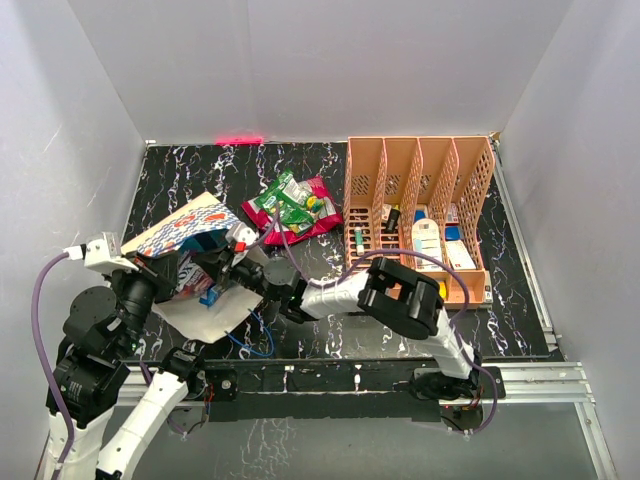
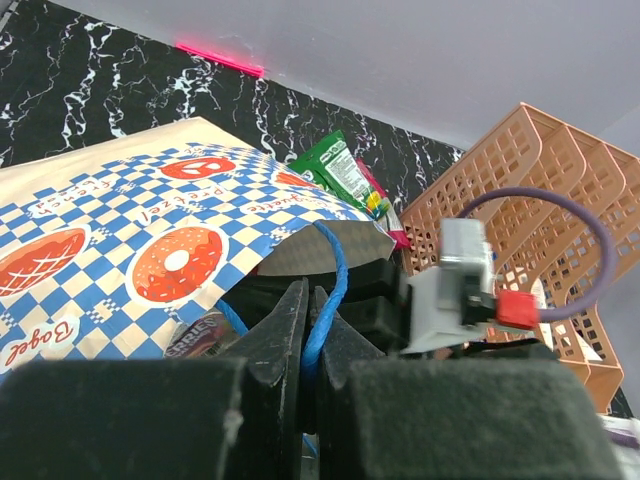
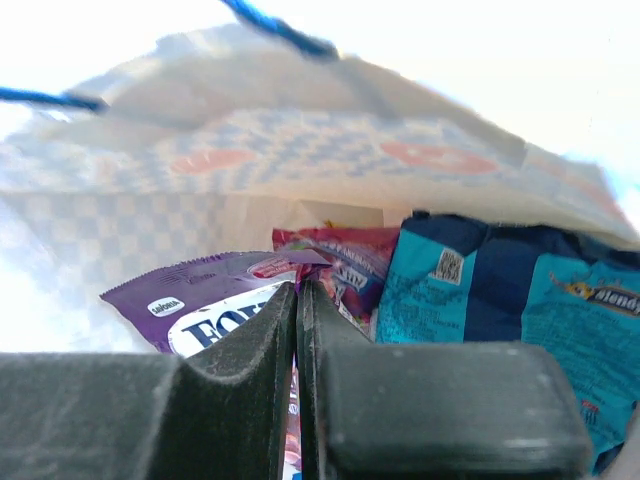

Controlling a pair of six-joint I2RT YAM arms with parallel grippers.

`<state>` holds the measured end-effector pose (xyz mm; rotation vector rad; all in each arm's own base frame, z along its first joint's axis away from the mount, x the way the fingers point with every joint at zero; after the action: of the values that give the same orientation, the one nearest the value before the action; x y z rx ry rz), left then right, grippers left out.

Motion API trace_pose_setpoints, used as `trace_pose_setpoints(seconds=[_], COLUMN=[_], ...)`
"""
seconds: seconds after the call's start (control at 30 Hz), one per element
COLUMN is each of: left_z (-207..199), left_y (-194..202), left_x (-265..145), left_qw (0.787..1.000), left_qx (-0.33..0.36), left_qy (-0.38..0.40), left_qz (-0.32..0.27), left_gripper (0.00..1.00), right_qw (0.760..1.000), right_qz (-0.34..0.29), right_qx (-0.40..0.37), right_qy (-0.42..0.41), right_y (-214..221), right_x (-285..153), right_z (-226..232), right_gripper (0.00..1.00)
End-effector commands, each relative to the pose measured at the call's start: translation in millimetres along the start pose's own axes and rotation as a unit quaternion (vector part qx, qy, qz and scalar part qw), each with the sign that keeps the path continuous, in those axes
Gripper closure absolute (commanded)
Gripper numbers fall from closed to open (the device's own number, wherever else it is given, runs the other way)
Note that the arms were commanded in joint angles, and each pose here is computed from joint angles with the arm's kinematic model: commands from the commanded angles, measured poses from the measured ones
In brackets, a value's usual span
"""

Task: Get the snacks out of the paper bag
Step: Take out the snack from the paper bag, then place the snack at the center of the board.

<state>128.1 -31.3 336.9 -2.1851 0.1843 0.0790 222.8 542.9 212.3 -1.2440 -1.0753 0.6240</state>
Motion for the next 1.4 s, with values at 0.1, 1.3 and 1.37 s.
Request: trace_pose_setpoints(seconds=[0.1, 1.3, 1.37], left_z=[-6, 13, 14], left_y=[-14, -6, -6], left_x=[-1, -3, -3], left_qw=[1.0, 0.998, 0.998], left_qx=[-0.009, -0.009, -0.009], left_qy=[-0.004, -0.057, -0.058], left_qz=[-0.02, -0.013, -0.013], left_gripper=[1.0, 1.0, 1.0], right_qw=[0.993, 0.961, 0.959], right_qz=[-0.121, 0.099, 0.112], right_qx=[0.005, -0.157, -0.155], right_qy=[-0.015, 0.207, 0.209], right_y=[-113, -210, -195], right_x=[-9, -116, -103], right_z=[0, -176, -188], right_gripper=[0.93, 0.93, 0.93])
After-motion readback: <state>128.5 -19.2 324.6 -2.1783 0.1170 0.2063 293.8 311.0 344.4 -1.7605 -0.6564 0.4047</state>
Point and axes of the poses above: each gripper's point midway between its finger pads, its own x axis out along the fingers, its own z axis along the line the jaws close on, y = z × x, the point moved 4 cm from there along -x, back along the fingers, and after that the axes turned 11 degrees about -x, right-handed, at the moved point
